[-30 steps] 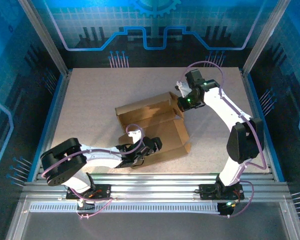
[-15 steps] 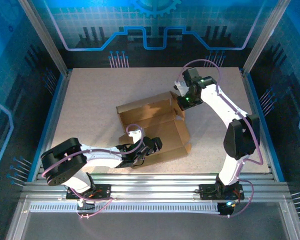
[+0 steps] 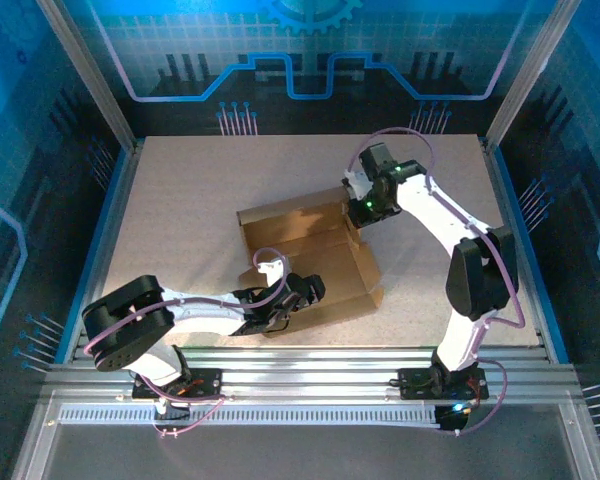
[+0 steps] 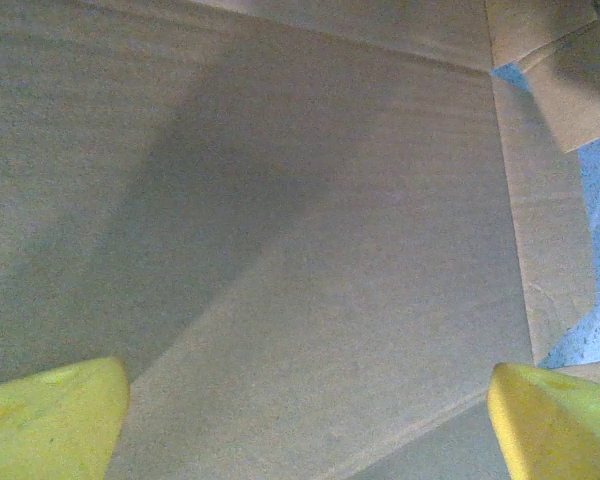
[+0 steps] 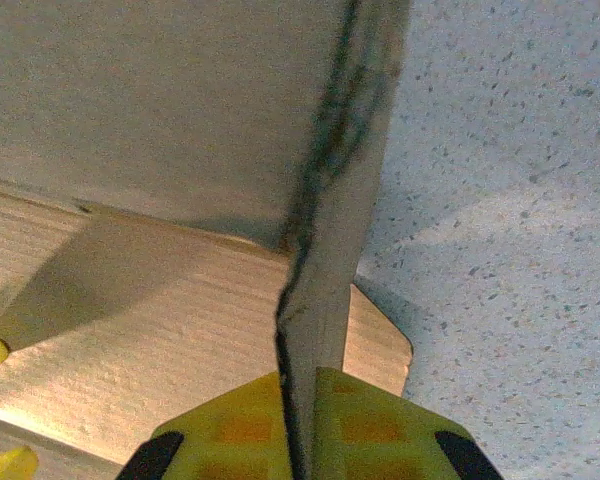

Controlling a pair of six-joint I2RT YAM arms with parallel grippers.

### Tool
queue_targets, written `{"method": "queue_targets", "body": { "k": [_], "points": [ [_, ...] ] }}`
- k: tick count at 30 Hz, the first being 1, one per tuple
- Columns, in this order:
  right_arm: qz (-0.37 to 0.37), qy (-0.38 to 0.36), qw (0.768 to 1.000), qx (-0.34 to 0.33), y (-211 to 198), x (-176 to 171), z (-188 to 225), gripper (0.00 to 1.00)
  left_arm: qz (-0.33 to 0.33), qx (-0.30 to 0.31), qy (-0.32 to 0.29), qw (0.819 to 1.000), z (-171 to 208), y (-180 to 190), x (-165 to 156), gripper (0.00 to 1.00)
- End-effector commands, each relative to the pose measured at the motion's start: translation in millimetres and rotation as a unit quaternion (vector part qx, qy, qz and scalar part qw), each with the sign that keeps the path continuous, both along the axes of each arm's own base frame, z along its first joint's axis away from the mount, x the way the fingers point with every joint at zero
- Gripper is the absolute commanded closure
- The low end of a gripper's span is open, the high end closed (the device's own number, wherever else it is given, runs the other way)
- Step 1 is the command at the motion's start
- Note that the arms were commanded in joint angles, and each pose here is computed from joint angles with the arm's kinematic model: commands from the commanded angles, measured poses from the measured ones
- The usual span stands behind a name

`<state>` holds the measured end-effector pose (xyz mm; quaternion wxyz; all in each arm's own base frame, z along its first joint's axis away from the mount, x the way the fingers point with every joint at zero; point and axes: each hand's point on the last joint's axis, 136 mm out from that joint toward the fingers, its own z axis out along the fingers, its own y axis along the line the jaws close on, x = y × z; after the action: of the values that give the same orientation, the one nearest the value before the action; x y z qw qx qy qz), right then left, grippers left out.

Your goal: Fold the paper box

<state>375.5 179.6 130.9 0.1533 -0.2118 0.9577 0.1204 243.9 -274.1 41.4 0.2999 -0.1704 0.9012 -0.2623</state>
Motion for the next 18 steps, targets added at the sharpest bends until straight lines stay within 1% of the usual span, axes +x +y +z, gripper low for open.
{"method": "queue_targets", "body": {
  "k": [1, 8, 12, 14, 18],
  "points": [
    [-0.008, 0.013, 0.999, 0.033, 16, -18, 1, 0.94, -0.022, 0.032, 0.075, 0.996, -35, 9, -28, 0.07],
    [-0.030, -0.018, 0.999, 0.029, 12, -21, -14, 0.95, -0.018, 0.012, 0.071, 0.997, -26, 8, -28, 0.08],
    [-0.029, -0.044, 0.998, 0.016, 7, -22, -21, 0.95, -0.034, -0.009, 0.043, 0.998, 0, 1, -24, 0.09],
    [-0.023, -0.054, 0.998, 0.019, 8, -23, -23, 0.95, -0.076, -0.019, 0.009, 0.997, 27, -10, -22, 0.09],
    [-0.013, -0.072, 0.997, 0.028, 10, -22, -22, 0.94, -0.151, -0.008, -0.031, 0.988, 76, -24, -24, 0.09]
  ]
}}
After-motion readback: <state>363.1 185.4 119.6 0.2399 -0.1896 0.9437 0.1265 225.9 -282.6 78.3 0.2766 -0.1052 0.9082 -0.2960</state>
